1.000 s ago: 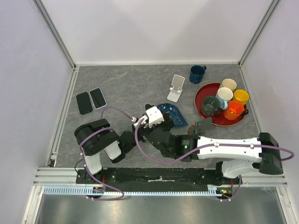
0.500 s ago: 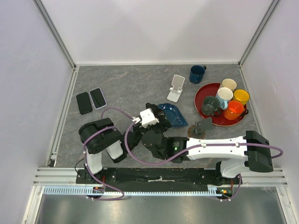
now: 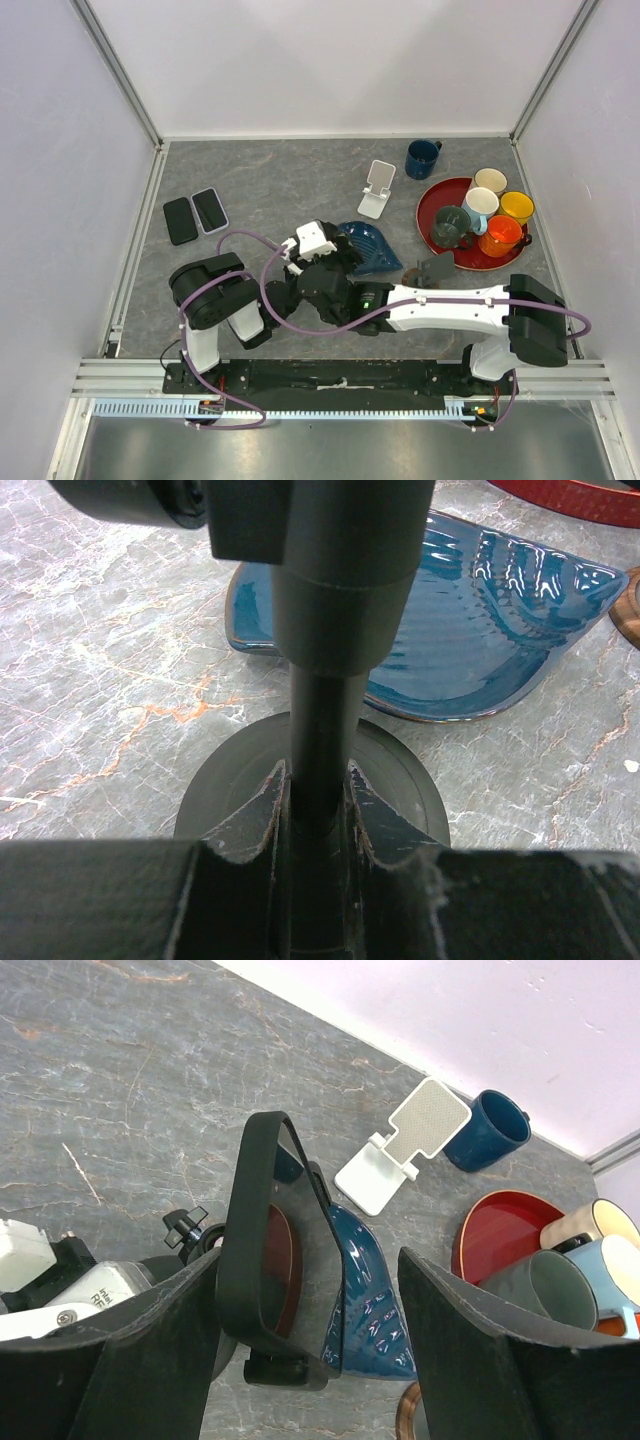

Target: Remove the phone from the phone stand

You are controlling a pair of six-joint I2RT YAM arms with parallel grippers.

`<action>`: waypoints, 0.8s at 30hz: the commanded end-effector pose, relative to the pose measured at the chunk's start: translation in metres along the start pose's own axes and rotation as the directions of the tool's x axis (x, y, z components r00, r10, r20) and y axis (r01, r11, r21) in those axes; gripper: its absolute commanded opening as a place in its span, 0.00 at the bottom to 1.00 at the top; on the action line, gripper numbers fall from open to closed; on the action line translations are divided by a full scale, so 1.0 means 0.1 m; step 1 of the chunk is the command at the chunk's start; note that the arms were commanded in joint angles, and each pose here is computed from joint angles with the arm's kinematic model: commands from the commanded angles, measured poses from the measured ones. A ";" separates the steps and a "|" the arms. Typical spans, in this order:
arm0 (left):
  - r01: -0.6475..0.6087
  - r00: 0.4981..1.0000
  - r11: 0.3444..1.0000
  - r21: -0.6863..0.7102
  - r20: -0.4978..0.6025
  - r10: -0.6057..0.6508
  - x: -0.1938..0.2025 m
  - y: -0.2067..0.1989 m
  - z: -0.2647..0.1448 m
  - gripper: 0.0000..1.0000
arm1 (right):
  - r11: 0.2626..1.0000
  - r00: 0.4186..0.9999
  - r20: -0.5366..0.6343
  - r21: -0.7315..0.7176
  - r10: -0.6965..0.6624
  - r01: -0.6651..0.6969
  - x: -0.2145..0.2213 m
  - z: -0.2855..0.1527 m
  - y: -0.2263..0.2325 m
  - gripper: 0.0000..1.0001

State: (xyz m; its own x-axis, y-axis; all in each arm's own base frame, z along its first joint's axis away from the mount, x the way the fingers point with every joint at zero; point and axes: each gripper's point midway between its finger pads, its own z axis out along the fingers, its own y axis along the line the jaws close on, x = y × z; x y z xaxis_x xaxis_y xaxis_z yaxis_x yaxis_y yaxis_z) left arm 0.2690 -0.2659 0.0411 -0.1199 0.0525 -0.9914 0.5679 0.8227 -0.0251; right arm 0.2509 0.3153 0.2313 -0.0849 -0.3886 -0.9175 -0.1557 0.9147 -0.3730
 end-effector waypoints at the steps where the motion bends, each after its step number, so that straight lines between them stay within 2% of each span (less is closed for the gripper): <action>1: -0.036 0.981 0.996 -0.083 -0.191 0.020 0.55 0.21 -0.16 0.02 | 0.999 0.999 0.015 0.006 0.039 -0.039 -0.16 0.06 0.00 0.74; 7: -0.038 0.980 0.996 -0.084 -0.196 0.021 0.56 0.21 -0.15 0.02 | 0.999 0.998 0.018 -0.005 0.052 -0.052 -0.18 0.05 -0.02 0.64; 12: -0.034 0.979 0.995 -0.094 -0.201 0.014 0.59 0.22 -0.15 0.02 | 0.995 0.995 0.034 -0.039 0.096 -0.095 -0.28 0.01 -0.07 0.48; 13: -0.033 0.980 0.995 -0.098 -0.201 0.013 0.59 0.23 -0.15 0.02 | 0.993 0.994 0.034 -0.047 0.107 -0.105 -0.27 0.00 -0.08 0.40; 18: -0.028 0.979 0.994 -0.108 -0.204 0.005 0.60 0.24 -0.16 0.02 | 0.984 0.986 0.052 -0.096 0.157 -0.151 -0.35 -0.06 -0.14 0.17; 20: -0.024 0.979 0.994 -0.110 -0.204 0.001 0.61 0.24 -0.16 0.02 | 0.979 0.981 0.059 -0.105 0.182 -0.176 -0.38 -0.09 -0.21 0.02; 24: -0.014 0.978 0.993 -0.118 -0.206 -0.011 0.62 0.25 -0.16 0.02 | 0.968 0.975 0.061 -0.153 0.212 -0.200 -0.32 -0.10 -0.30 0.00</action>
State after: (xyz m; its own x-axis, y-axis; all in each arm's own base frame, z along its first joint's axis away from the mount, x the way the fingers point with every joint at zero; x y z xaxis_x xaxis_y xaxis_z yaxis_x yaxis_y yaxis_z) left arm 0.2723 -0.2685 0.0409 -0.1161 0.0476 -0.9921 0.5589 0.8289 -0.0256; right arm 0.2513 0.3107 0.2313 -0.0925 -0.3648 -0.9265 -0.2690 0.9050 -0.3295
